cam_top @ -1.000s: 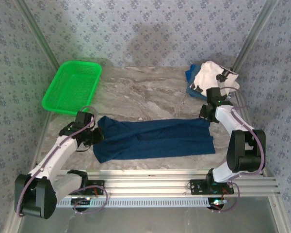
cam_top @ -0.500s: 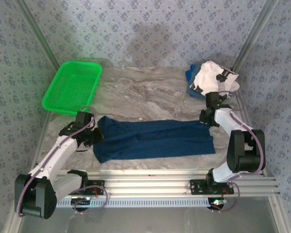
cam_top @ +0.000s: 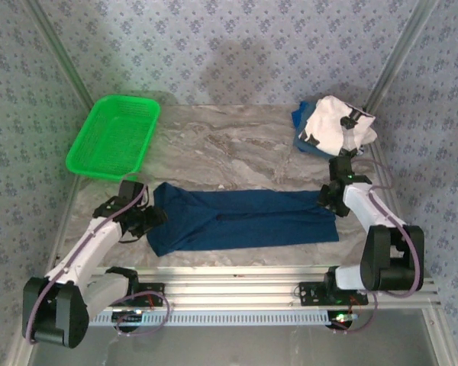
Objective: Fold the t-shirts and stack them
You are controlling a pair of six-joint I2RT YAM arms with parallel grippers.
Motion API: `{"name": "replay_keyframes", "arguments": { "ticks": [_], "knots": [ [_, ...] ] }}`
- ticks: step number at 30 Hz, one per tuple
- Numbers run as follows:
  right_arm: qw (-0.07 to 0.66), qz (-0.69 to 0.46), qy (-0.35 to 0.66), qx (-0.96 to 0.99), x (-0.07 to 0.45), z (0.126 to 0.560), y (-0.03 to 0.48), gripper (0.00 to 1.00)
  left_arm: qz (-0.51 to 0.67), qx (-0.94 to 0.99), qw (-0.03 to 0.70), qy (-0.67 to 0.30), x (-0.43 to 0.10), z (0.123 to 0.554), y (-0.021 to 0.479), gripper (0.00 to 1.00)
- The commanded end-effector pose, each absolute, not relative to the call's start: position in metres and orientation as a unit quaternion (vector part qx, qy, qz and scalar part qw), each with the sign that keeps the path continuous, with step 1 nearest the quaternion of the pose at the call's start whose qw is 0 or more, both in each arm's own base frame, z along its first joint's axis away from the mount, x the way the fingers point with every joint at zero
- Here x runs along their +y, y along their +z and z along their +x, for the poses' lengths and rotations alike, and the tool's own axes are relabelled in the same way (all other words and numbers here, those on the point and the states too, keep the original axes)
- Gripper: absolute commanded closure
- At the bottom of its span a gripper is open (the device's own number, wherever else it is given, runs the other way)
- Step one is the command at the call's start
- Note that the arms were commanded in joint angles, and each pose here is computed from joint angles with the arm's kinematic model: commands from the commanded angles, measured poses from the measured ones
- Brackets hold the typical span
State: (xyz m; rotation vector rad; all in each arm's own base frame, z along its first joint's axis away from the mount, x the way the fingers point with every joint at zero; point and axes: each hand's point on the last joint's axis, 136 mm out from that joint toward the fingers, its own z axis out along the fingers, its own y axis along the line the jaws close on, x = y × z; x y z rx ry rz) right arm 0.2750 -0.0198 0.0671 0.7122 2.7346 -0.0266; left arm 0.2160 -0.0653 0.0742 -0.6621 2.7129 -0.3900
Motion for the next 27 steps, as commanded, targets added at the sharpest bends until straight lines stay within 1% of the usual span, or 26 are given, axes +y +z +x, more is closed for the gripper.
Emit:
{"name": "replay_keyframes", "arguments": {
  "ticks": [1,2,4,7,9,11,14,17,18,21,23,25,26,27],
  "knots": [
    [0.188,0.277,0.015,0.942,-0.021,0.281,0.098,0.44,-0.238,0.936,0.220,-0.139,-0.062,0.236,0.121,0.41],
    [0.198,0.282,0.020,0.939,-0.024,0.286,0.104,0.40,-0.232,0.934,0.234,-0.142,-0.064,0.241,0.132,0.40],
    [0.205,0.281,0.053,0.936,-0.022,0.297,0.110,0.39,-0.211,0.932,0.251,-0.156,-0.074,0.253,0.150,0.39],
    [0.180,0.287,0.097,0.936,-0.022,0.310,0.103,0.43,-0.171,0.935,0.248,-0.185,-0.102,0.268,0.161,0.40],
    [0.151,0.277,0.117,0.942,-0.020,0.316,0.089,0.48,-0.148,0.933,0.251,-0.211,-0.124,0.280,0.163,0.41],
    [0.134,0.267,0.133,0.945,-0.017,0.324,0.075,0.52,-0.127,0.934,0.238,-0.233,-0.147,0.287,0.158,0.44],
    [0.109,0.269,0.128,0.948,-0.020,0.327,0.055,0.54,-0.126,0.939,0.213,-0.240,-0.166,0.294,0.135,0.52],
    [0.103,0.270,0.118,0.950,-0.025,0.333,0.041,0.55,-0.140,0.941,0.189,-0.242,-0.174,0.297,0.111,0.59],
    [0.112,0.268,0.116,0.950,-0.027,0.338,0.038,0.55,-0.144,0.942,0.183,-0.239,-0.175,0.297,0.105,0.60],
    [0.108,0.265,0.106,0.952,-0.030,0.341,0.029,0.56,-0.147,0.947,0.171,-0.227,-0.175,0.297,0.090,0.62],
    [0.102,0.263,0.104,0.954,-0.032,0.342,0.023,0.61,-0.152,0.953,0.157,-0.208,-0.170,0.293,0.075,0.65],
    [0.104,0.264,0.098,0.954,-0.034,0.346,0.020,0.69,-0.157,0.958,0.144,-0.190,-0.164,0.287,0.062,0.66],
    [0.104,0.265,0.092,0.954,-0.037,0.347,0.018,0.78,-0.159,0.961,0.138,-0.180,-0.161,0.284,0.054,0.67],
    [0.103,0.266,0.091,0.954,-0.038,0.349,0.017,0.85,-0.162,0.963,0.135,-0.169,-0.157,0.281,0.048,0.68]
  ]
}}
